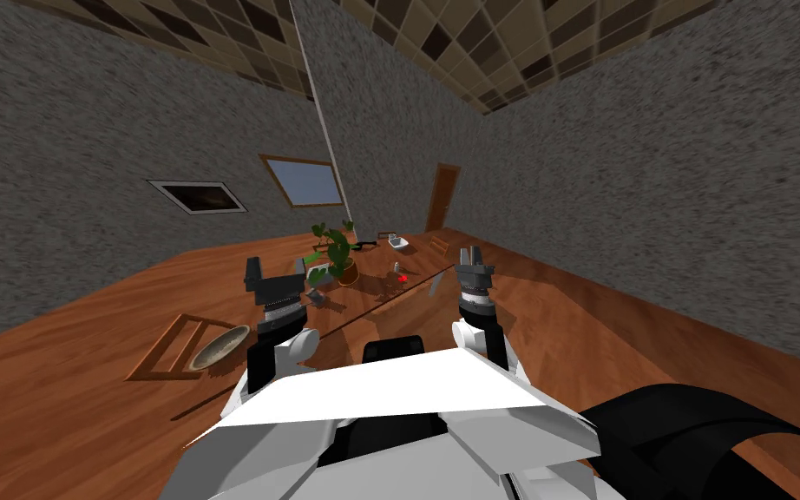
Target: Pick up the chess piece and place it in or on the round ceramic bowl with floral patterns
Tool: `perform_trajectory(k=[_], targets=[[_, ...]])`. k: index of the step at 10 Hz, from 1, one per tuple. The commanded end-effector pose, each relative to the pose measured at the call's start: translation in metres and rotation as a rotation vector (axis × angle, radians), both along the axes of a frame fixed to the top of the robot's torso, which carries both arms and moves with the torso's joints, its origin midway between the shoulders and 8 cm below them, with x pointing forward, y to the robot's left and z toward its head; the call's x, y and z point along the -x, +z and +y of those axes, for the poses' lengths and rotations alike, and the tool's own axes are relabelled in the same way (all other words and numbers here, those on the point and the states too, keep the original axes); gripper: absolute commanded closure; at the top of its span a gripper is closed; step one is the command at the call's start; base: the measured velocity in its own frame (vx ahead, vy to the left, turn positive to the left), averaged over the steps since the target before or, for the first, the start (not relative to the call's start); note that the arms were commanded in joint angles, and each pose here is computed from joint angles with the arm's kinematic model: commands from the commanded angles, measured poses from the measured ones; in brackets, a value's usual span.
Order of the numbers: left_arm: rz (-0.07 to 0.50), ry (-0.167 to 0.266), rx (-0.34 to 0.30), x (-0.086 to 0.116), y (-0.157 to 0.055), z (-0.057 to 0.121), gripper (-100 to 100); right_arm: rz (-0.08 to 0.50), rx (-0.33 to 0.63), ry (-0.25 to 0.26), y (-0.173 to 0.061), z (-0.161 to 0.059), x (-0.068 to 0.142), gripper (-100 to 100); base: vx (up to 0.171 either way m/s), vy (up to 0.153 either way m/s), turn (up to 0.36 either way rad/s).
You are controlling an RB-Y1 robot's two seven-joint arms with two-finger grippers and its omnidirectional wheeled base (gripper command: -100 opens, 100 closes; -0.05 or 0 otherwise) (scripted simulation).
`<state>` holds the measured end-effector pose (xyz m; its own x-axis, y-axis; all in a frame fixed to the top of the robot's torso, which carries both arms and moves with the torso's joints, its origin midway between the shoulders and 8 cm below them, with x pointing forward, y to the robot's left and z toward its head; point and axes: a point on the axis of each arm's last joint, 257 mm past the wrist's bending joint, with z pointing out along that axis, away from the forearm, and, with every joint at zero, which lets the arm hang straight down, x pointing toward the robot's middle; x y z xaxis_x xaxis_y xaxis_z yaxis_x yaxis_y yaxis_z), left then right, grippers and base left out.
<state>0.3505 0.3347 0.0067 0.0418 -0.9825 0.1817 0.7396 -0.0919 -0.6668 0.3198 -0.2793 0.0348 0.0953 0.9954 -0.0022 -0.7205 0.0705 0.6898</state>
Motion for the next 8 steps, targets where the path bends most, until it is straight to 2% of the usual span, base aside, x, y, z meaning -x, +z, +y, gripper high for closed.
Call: perform_trajectory(k=[1, 2, 3, 4, 5, 6, 7, 8], targets=[[-0.007, -0.003, 0.051, -0.003, -0.007, 0.024, -100, 0.000, 0.000, 0.000, 0.000, 0.000, 0.000, 0, 0.016, -0.068, -0.293], [0.011, -0.001, 0.076, -0.005, -0.017, 0.030, -100, 0.000, 0.000, 0.000, 0.000, 0.000, 0.000, 0, 0.012, -0.051, -0.110], [0.009, 0.004, 0.114, -0.006, -0.026, 0.048, -100, 0.000, 0.000, 0.000, 0.000, 0.000, 0.000, 0, 0.009, -0.063, -0.180], [0.015, 0.004, 0.130, -0.007, -0.030, 0.051, -100, 0.000, 0.000, 0.000, 0.000, 0.000, 0.000, 0, 0.009, -0.044, -0.081], [0.006, 0.011, 0.177, -0.005, -0.038, 0.071, -100, 0.000, 0.000, 0.000, 0.000, 0.000, 0.000, 0, 0.008, -0.049, -0.174], [0.015, 0.014, 0.188, -0.006, -0.043, 0.073, -100, 0.000, 0.000, 0.000, 0.000, 0.000, 0.000, 0, 0.011, -0.040, -0.109], [-0.002, 0.023, 0.237, -0.003, -0.049, 0.093, -100, 0.000, 0.000, 0.000, 0.000, 0.000, 0.000, 0, 0.012, -0.050, -0.241], [0.013, 0.028, 0.249, -0.004, -0.057, 0.097, -100, 0.000, 0.000, 0.000, 0.000, 0.000, 0.000, 0, 0.007, -0.030, -0.110]])
